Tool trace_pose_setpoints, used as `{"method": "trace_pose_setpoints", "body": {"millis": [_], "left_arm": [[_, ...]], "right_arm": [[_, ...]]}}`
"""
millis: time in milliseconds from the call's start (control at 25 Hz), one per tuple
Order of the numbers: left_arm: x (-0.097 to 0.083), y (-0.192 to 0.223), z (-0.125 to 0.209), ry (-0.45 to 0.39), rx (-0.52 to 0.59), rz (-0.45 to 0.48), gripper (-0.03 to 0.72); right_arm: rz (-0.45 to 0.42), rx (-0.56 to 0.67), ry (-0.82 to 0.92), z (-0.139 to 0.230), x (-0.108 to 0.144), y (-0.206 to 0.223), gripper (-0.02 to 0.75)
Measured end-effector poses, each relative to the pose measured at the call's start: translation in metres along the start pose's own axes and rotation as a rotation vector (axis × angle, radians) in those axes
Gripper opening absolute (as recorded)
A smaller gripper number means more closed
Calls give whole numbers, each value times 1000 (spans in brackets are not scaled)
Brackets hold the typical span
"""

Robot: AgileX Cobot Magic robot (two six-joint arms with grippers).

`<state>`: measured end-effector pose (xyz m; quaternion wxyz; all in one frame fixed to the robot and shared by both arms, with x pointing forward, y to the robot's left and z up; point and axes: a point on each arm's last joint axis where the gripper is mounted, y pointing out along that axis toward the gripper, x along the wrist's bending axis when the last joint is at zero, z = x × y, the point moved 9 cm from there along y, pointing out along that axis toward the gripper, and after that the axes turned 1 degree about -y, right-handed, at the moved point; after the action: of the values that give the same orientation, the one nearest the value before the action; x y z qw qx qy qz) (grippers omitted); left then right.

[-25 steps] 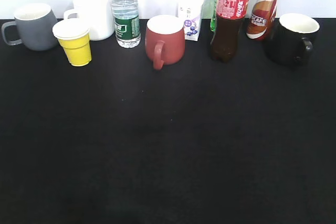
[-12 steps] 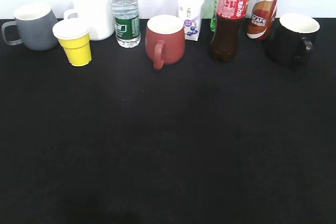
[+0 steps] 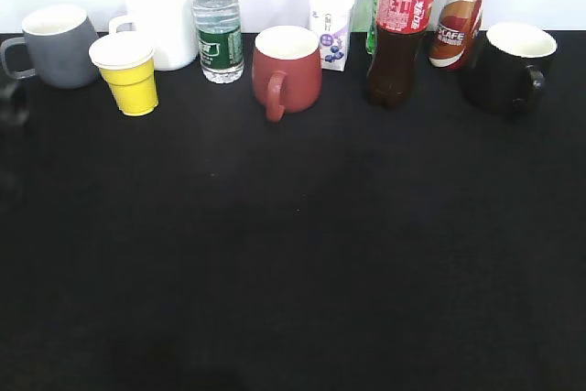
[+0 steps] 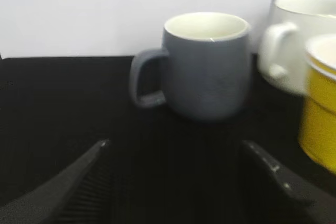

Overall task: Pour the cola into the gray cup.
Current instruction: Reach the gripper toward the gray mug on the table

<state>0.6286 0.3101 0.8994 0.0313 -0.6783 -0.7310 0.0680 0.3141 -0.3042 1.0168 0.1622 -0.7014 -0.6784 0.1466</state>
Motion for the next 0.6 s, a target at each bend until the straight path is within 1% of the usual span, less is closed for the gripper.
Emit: {"method": "trace_pose_setpoints", "body": {"millis": [80,160,240,400,480,600], "left_arm": [[11,24,-10,-12,-28,-33,552],[27,45,-19,7,-35,-57,551],[35,62,-14,22,-14,-61,550],[37,92,8,27,52,-55,549],[40,106,11,24,56,-61,531],[46,125,7,23,38,-70,517]], "right_arm": [[0,0,0,0,0,0,584],[-7,0,4,0,1,0,584],[-27,1,16,0,5,0,584],[-35,2,20,0,6,0,584],[-41,2,24,0,7,0,584],[-54,3,32,0,10,0,584]]}}
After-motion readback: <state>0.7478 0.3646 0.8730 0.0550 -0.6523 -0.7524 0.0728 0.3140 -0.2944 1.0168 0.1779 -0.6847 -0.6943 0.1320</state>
